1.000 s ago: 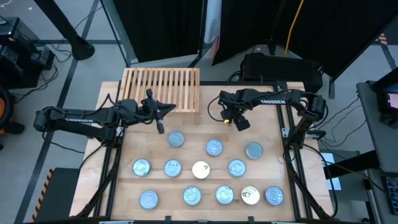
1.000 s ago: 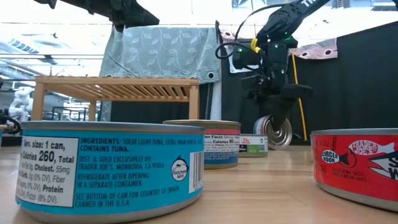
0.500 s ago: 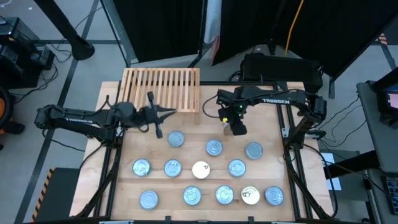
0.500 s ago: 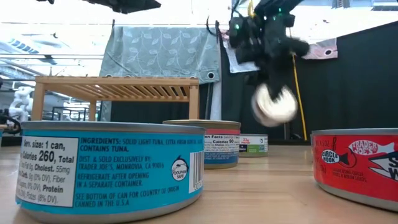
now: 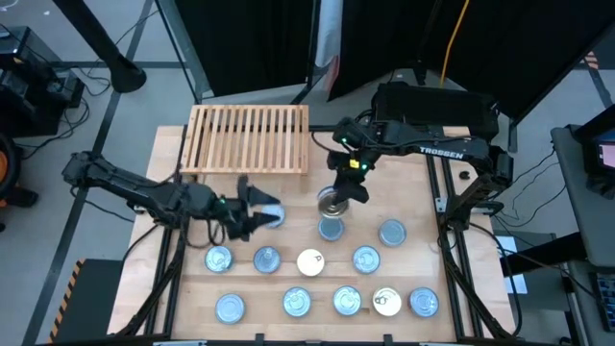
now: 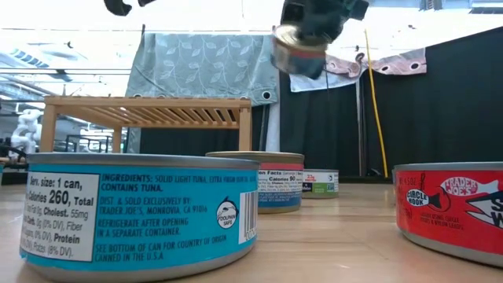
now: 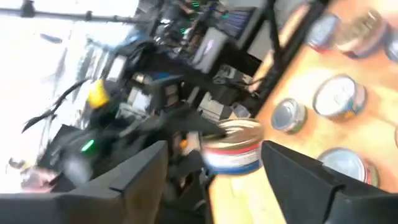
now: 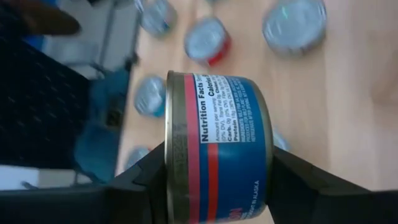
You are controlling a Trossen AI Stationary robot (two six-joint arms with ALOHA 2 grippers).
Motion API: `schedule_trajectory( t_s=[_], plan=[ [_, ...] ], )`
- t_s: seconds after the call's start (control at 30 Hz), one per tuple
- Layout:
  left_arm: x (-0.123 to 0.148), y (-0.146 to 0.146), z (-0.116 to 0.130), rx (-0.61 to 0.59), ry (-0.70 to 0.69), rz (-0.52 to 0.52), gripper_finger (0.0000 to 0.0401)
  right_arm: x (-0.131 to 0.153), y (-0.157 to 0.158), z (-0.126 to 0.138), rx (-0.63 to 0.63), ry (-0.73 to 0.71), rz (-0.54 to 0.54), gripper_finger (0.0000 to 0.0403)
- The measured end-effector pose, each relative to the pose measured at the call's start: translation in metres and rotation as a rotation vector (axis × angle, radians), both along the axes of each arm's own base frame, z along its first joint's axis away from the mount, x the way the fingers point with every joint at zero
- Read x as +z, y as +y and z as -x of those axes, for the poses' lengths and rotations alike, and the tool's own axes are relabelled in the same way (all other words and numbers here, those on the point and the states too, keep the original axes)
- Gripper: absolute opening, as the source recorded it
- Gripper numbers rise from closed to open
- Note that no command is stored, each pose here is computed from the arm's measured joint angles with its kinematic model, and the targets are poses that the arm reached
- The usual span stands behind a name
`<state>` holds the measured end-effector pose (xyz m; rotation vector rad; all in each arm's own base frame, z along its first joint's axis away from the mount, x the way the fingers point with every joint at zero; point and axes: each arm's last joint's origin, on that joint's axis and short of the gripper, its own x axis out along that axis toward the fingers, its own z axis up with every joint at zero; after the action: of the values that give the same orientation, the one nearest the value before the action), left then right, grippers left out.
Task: Stack canned seafood by type on shelf
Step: Put the top right blue can on the shelf
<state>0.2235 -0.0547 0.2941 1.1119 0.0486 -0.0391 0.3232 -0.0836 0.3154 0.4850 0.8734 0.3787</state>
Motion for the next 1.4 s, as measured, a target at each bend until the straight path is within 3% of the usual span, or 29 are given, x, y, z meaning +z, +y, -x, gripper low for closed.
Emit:
schedule_trajectory(
  t_s=[0.13,0.27,0.33,0.43,0.6,0.87,1.1,1.4],
  plan=[
    [-0.009,-0.007,-0.018,0.113,-0.047,0.006,0.0293,0.011,-0.003,-0.011,-0.017,-0.138,-0.052,0.0184],
    [-0.018,-0.017,-0.026,0.165,-0.040,-0.081,0.0294,0.022,-0.006,-0.020,-0.022,-0.269,-0.068,0.0184],
    [-0.013,-0.020,-0.027,0.261,-0.118,-0.026,0.0294,0.027,-0.007,-0.023,-0.023,-0.328,-0.056,0.0186],
    [0.002,-0.020,-0.022,0.404,-0.294,0.208,0.0294,0.035,-0.008,-0.028,-0.017,-0.422,-0.028,0.0188],
    [0.026,-0.011,-0.002,0.521,-0.531,0.689,0.0294,0.047,-0.011,-0.033,-0.012,-0.586,0.084,0.0185],
    [0.053,0.012,0.031,0.319,-0.485,1.157,0.0294,0.061,-0.014,-0.038,-0.059,-0.771,0.254,0.0187],
    [0.095,0.045,0.048,0.253,-0.372,1.302,0.0294,0.072,-0.017,-0.040,-0.147,-0.863,0.299,0.0187],
    [0.093,0.061,0.037,0.224,-0.194,1.230,0.0307,0.080,-0.019,-0.042,-0.199,-0.951,0.317,0.0187]
  ],
)
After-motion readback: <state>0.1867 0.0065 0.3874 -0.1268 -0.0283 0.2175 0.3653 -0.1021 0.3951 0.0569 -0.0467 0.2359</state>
